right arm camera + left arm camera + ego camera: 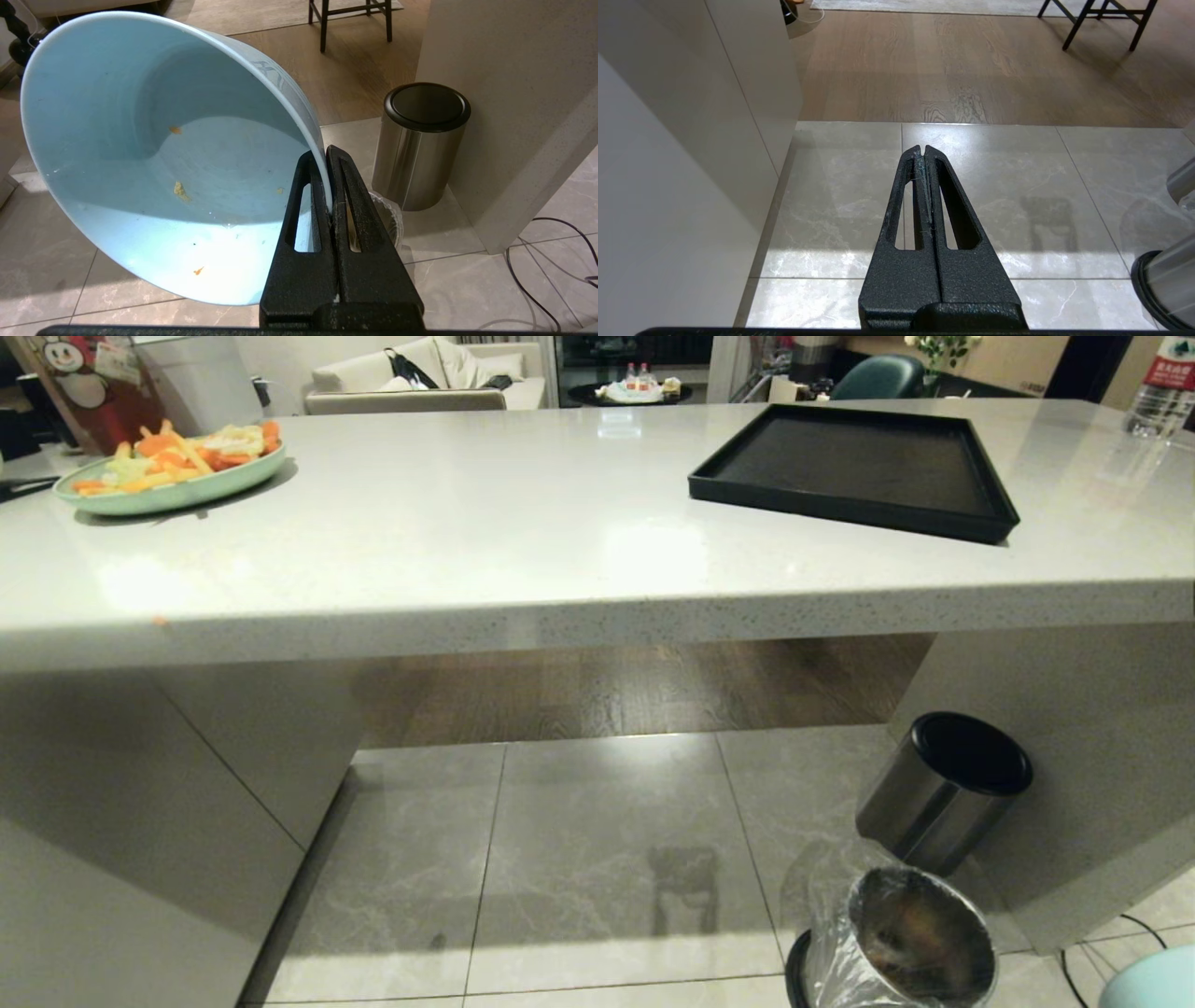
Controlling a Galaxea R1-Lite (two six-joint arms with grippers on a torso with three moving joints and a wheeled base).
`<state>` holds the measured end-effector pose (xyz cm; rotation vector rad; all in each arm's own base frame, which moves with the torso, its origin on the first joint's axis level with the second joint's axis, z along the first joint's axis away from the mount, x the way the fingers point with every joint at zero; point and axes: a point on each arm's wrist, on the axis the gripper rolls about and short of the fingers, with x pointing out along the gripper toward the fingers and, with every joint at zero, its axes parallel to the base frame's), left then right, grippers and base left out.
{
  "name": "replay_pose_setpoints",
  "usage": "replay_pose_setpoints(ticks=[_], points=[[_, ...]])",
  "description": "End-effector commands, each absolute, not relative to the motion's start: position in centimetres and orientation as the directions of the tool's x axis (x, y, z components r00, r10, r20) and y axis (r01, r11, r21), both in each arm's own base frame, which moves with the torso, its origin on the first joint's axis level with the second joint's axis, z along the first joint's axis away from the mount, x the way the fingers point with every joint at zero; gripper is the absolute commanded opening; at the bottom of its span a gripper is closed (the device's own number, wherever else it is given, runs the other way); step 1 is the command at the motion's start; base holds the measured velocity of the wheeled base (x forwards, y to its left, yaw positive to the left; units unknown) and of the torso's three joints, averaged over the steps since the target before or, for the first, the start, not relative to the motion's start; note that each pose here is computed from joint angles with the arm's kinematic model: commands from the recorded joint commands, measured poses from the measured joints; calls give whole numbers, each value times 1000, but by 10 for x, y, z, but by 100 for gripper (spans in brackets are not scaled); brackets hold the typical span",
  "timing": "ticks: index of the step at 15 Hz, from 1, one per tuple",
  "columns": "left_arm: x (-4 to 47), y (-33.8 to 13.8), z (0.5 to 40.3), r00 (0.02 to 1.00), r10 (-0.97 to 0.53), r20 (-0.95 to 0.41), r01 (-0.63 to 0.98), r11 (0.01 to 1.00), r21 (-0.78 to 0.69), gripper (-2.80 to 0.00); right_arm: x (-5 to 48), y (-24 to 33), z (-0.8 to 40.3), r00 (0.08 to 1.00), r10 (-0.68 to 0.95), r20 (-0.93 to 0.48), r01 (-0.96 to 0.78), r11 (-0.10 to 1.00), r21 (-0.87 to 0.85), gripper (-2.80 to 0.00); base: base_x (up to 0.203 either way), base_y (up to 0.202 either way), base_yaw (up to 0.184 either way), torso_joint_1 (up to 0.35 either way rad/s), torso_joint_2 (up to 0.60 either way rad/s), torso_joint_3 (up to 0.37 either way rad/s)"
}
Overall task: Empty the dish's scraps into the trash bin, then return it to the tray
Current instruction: Put the bowl back to the table
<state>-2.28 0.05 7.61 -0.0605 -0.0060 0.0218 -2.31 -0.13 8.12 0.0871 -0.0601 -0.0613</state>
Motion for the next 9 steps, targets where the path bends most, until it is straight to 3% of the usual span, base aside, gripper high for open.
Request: replay_pose_setpoints(ticks=[1, 9], points=[[-23, 1, 76, 1000, 23, 5, -23, 998, -61, -280, -23, -1, 81, 996, -63, 57, 58, 994, 89, -280, 0, 0, 0, 0, 0, 0], [-23, 1, 76, 1000, 23, 5, -22, 998, -61, -280, -23, -1, 81, 996, -63, 57, 58, 994, 89, -280, 0, 0, 0, 0, 0, 0]])
